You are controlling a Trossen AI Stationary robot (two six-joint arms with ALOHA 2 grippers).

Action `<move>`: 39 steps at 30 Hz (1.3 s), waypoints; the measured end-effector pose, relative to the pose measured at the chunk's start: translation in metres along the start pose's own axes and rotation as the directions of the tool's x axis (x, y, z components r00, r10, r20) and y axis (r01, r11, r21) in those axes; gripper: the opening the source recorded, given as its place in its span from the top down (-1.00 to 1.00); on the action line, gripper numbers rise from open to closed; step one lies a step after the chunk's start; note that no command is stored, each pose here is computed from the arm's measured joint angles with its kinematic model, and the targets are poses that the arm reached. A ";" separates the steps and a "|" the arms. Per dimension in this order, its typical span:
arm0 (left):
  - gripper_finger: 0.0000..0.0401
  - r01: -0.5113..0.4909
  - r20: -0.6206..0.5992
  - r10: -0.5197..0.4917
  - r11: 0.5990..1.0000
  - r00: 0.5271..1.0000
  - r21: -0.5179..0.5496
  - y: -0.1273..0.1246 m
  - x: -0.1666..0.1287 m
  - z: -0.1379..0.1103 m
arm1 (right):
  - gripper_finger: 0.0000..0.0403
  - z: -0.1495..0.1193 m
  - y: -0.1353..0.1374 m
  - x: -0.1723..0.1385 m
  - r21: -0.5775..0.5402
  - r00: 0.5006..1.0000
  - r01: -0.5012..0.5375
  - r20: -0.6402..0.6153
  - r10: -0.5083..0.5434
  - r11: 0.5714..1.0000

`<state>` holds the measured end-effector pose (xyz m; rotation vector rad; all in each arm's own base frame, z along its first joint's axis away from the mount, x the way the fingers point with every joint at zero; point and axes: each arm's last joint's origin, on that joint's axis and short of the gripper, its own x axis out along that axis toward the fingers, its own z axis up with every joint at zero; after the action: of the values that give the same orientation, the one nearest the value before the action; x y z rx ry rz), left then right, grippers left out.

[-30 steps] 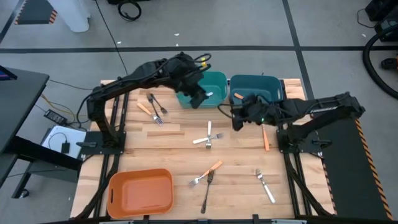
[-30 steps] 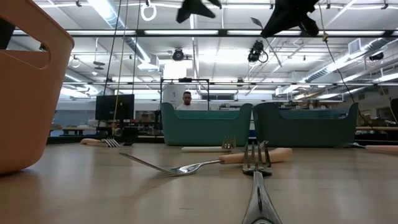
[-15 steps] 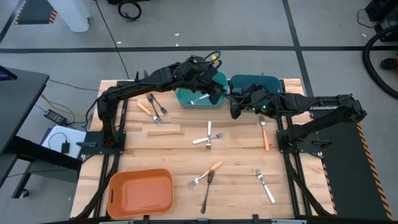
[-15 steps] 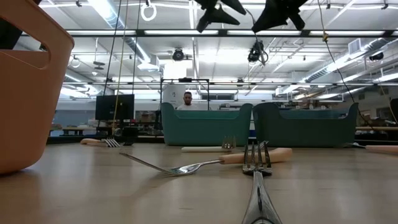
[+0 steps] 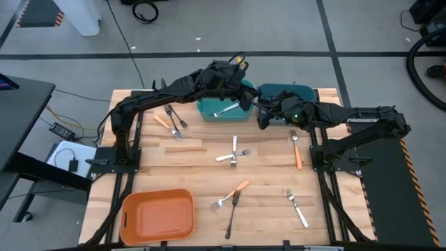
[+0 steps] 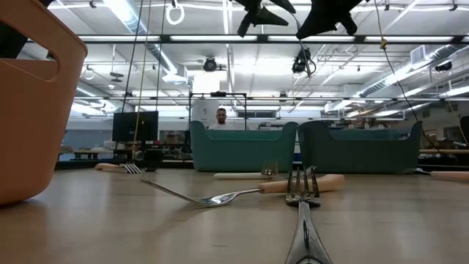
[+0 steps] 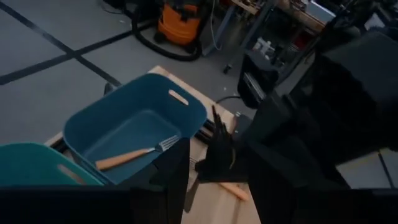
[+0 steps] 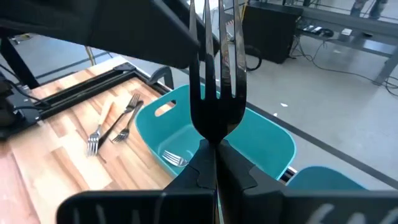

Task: Sort silverware by color (type)
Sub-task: Put the black fork into the orange bin

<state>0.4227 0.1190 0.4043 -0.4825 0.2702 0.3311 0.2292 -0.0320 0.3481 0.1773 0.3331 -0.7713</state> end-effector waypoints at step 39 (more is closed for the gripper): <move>0.97 0.029 -0.017 -0.027 0.992 0.999 0.121 0.007 0.015 -0.006 | 0.64 0.001 0.003 0.008 0.024 1.000 -0.026 0.010 0.025 0.999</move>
<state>0.4328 0.1254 0.3919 -0.3687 0.2967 0.2814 0.2370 -0.0348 0.3468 0.1999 0.3123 -0.7508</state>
